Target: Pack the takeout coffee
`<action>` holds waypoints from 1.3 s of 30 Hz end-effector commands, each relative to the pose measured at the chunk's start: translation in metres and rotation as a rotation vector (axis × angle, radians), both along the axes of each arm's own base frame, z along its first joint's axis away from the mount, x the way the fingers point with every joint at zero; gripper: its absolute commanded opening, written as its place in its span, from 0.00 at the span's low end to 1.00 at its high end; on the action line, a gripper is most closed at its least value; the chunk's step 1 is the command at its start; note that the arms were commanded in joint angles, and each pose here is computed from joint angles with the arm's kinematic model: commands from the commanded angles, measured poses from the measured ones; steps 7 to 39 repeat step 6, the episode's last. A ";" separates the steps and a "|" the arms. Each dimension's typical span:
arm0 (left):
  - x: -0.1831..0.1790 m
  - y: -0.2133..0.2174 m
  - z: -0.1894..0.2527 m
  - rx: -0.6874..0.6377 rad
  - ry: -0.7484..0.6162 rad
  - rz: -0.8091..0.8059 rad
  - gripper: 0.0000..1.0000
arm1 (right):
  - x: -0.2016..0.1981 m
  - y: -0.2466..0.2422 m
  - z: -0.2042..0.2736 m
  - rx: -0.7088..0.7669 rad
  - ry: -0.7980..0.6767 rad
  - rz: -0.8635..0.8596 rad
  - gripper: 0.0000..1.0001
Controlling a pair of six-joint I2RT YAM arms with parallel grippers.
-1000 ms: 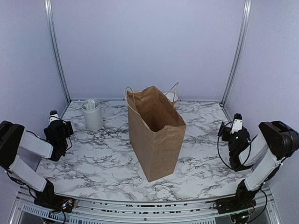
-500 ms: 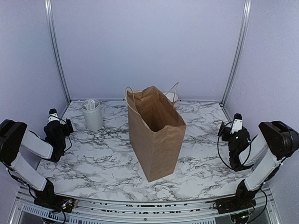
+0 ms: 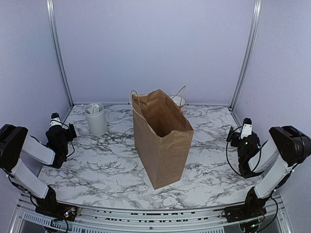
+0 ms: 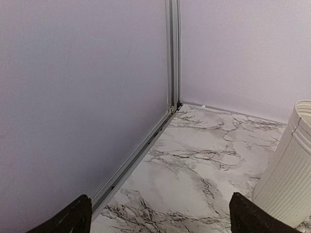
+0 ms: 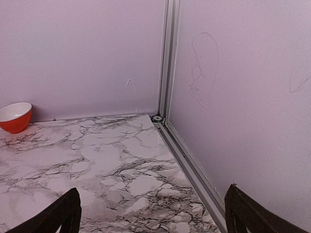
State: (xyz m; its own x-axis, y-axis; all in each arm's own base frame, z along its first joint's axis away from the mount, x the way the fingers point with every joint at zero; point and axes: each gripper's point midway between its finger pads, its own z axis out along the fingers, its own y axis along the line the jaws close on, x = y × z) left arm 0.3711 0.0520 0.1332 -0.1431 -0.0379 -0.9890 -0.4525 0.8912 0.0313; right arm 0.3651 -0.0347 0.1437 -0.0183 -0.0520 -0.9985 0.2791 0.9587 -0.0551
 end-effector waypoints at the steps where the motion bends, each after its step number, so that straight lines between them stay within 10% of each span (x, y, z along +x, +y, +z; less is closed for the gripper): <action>1: 0.005 -0.002 -0.001 -0.011 0.008 -0.023 0.99 | 0.004 -0.003 0.006 -0.001 -0.018 -0.015 1.00; 39: 0.006 -0.002 -0.001 -0.010 0.009 -0.026 0.99 | 0.005 -0.003 0.006 -0.002 -0.019 -0.014 1.00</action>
